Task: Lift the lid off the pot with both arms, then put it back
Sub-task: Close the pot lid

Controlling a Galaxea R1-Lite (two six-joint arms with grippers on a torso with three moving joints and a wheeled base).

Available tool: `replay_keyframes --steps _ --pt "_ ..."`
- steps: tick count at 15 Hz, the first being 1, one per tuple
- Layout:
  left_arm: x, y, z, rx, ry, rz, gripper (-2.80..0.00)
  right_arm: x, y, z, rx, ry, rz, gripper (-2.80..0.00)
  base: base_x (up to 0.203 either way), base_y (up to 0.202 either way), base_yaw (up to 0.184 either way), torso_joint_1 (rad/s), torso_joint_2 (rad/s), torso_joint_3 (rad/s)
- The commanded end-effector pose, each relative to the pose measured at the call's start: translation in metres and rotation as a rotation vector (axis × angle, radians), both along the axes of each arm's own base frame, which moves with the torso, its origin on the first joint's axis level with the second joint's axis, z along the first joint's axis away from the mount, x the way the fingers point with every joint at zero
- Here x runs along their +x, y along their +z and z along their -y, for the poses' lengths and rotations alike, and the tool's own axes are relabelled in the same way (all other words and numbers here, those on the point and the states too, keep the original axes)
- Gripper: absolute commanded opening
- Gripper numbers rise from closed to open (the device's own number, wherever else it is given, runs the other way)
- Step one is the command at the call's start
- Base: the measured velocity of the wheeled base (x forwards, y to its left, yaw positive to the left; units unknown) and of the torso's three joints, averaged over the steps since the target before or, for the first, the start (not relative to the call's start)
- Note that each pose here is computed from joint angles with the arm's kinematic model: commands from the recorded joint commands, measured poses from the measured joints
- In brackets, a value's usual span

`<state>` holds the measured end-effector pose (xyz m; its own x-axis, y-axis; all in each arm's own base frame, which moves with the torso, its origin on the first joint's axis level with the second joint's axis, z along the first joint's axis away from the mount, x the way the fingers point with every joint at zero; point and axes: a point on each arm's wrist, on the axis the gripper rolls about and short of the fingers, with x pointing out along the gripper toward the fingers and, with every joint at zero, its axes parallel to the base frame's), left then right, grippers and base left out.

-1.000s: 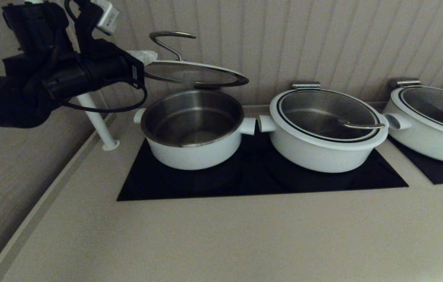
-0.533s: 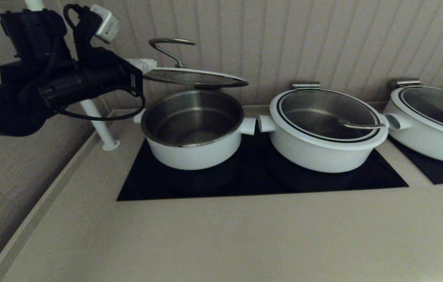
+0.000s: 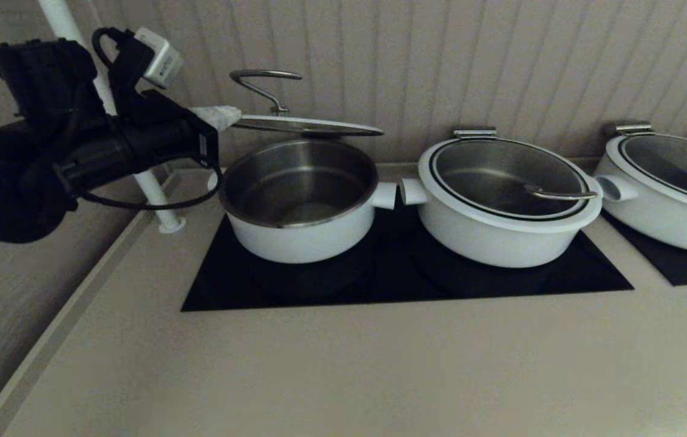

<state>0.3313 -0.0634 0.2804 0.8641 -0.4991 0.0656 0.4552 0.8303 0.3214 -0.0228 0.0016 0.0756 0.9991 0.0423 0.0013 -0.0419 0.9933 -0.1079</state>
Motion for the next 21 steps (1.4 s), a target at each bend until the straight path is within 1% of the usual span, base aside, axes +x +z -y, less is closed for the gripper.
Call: replay_keyframes --steps 1,3,6,13,17,21 --pt "-0.007 -0.01 -0.001 0.007 -0.002 -0.028 -2.8 0.0 0.0 0.0 -0.001 0.001 0.0 -2.8 0.0 0.0 0.0 0.0 0.0 0.0" --pt "-0.01 -0.016 -0.002 0.011 -0.001 -0.044 -2.8 0.0 0.0 0.0 -0.001 0.001 0.0 -2.8 0.0 0.0 0.0 0.0 0.0 0.0" --pt "-0.01 -0.022 -0.001 0.007 -0.003 -0.032 -2.8 0.0 0.0 0.0 -0.001 0.001 0.0 -2.8 0.0 0.0 0.0 0.0 0.0 0.0" --pt "-0.006 -0.026 -0.001 0.009 0.0 -0.042 -2.8 0.0 0.0 0.0 -0.001 0.001 0.0 -2.8 0.0 0.0 0.0 0.0 0.0 0.0" --pt "-0.009 -0.02 -0.002 -0.001 0.003 -0.013 -2.8 0.0 0.0 0.0 -0.001 0.001 0.0 -2.8 0.0 0.0 0.0 0.0 0.0 0.0" --pt "-0.016 -0.008 -0.003 -0.004 0.003 0.023 -2.8 0.0 0.0 0.0 -0.001 0.001 0.0 -2.8 0.0 0.0 0.0 0.0 0.0 0.0"
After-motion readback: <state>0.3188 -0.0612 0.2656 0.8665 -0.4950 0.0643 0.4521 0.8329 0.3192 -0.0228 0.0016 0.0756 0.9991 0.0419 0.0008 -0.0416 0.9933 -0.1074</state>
